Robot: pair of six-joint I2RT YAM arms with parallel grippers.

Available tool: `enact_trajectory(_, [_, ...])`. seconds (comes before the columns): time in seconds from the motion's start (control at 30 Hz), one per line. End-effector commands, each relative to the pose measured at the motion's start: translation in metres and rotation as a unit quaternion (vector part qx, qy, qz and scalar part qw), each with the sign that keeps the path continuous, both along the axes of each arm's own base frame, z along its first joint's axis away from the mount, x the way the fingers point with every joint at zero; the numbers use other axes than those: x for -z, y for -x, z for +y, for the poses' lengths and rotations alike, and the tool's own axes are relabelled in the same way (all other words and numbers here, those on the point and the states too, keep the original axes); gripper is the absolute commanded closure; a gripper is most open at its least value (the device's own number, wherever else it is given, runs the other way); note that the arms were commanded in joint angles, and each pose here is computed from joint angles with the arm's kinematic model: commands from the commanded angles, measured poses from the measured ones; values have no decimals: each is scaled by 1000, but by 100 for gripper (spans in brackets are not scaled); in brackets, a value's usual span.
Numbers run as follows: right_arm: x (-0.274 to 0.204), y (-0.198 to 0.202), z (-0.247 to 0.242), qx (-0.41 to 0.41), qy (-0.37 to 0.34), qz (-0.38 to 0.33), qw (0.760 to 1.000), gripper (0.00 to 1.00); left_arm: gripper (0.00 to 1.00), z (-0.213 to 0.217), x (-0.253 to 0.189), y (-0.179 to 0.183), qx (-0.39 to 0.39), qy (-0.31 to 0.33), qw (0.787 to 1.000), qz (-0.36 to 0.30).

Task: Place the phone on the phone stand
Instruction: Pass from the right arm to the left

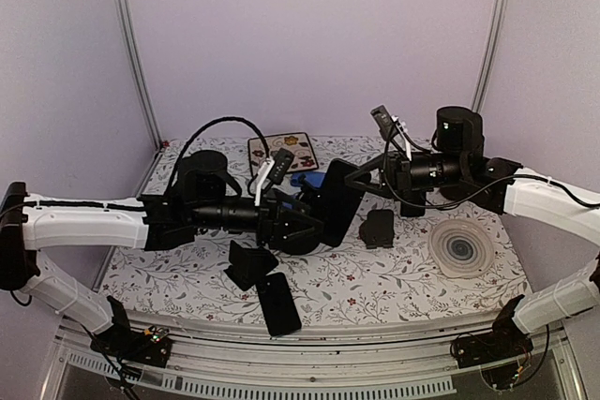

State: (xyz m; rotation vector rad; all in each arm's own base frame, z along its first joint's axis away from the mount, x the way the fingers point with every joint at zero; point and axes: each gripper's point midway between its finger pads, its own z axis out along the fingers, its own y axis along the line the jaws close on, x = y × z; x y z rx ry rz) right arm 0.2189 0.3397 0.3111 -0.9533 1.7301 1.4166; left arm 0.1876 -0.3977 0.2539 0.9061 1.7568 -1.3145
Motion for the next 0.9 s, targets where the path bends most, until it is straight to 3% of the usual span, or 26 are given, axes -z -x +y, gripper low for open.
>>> enact_trajectory(0.0, [-18,13,-3,-34,-25,-38,998,98,29,-6,-1,15,53,25,998,15])
enact_trajectory(0.33, [-18,19,-3,-53,-29,-39,997,98,58,-17,5,17,72,25,997,32])
enact_trajectory(0.43, [-16,19,-3,-53,-28,-37,997,98,72,-21,6,19,78,28,996,33])
enact_trajectory(0.57, [-14,18,-3,-47,-25,-34,998,97,100,-25,9,21,83,29,995,37])
enact_trajectory(0.6, [-13,17,-3,-44,-23,-34,998,95,100,-26,9,21,84,29,995,36])
enact_trajectory(0.63, [-13,15,-3,-40,-22,-34,998,90,100,-26,10,21,84,29,995,37])
enact_trajectory(0.73, [-11,7,-4,-12,-15,-35,999,49,100,-26,10,21,79,28,996,34])
enact_trajectory(0.87, [-11,-8,-11,45,-8,-48,998,21,100,-24,10,15,61,25,997,29])
